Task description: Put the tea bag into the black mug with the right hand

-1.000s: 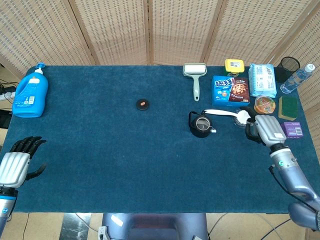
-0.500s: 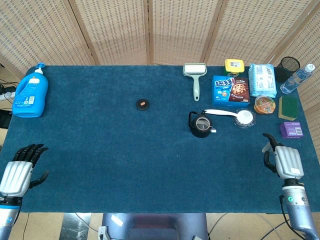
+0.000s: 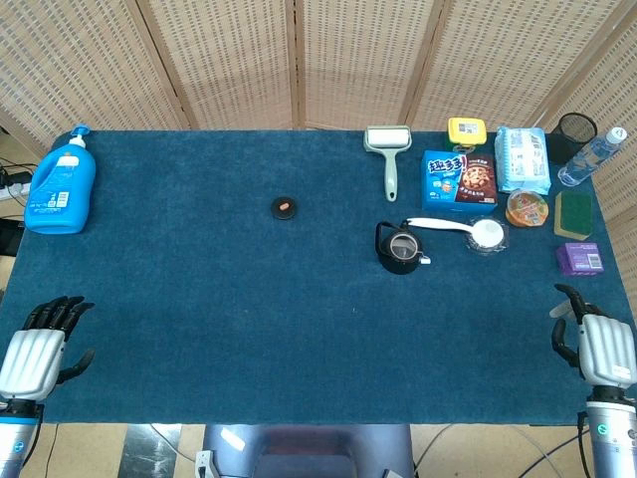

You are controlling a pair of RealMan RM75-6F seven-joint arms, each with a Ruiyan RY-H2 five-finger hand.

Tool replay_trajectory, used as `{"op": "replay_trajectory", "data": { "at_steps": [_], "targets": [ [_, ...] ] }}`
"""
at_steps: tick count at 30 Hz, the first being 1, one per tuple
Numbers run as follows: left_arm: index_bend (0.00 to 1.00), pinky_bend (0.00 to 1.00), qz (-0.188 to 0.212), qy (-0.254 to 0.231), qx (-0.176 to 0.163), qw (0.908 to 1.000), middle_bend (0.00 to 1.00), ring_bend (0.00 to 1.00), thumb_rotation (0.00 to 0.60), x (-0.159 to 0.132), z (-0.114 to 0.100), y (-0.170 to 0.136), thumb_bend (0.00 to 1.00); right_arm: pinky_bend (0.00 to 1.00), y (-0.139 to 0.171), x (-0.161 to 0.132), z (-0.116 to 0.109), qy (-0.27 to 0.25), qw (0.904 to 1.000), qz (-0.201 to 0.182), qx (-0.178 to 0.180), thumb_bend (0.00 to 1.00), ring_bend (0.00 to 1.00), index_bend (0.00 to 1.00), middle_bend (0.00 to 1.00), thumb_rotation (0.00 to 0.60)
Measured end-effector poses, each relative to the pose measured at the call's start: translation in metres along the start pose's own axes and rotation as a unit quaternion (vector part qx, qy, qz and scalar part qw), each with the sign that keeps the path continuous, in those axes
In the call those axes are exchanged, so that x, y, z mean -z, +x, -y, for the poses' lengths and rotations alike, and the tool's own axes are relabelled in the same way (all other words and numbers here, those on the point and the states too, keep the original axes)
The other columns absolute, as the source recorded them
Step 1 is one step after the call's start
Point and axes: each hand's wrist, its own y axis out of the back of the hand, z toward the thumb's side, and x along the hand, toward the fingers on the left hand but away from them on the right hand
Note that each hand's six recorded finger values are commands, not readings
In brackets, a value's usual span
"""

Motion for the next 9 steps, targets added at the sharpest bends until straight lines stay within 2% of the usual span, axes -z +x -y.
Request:
{"op": "replay_trajectory", "data": {
  "at_steps": [9],
  "targets": [
    [0.21, 0.14, -0.008, 0.003, -0.005, 1.0000, 0.18, 0.13, 0.600, -0.0004, -0.0084, 0.0020, 0.31, 0.53, -0.0004, 0.0024, -0.0070, -0.015, 0.9996, -0.005, 0.025, 0.68, 0.45, 0.24, 0.44, 0.600]
  ]
}}
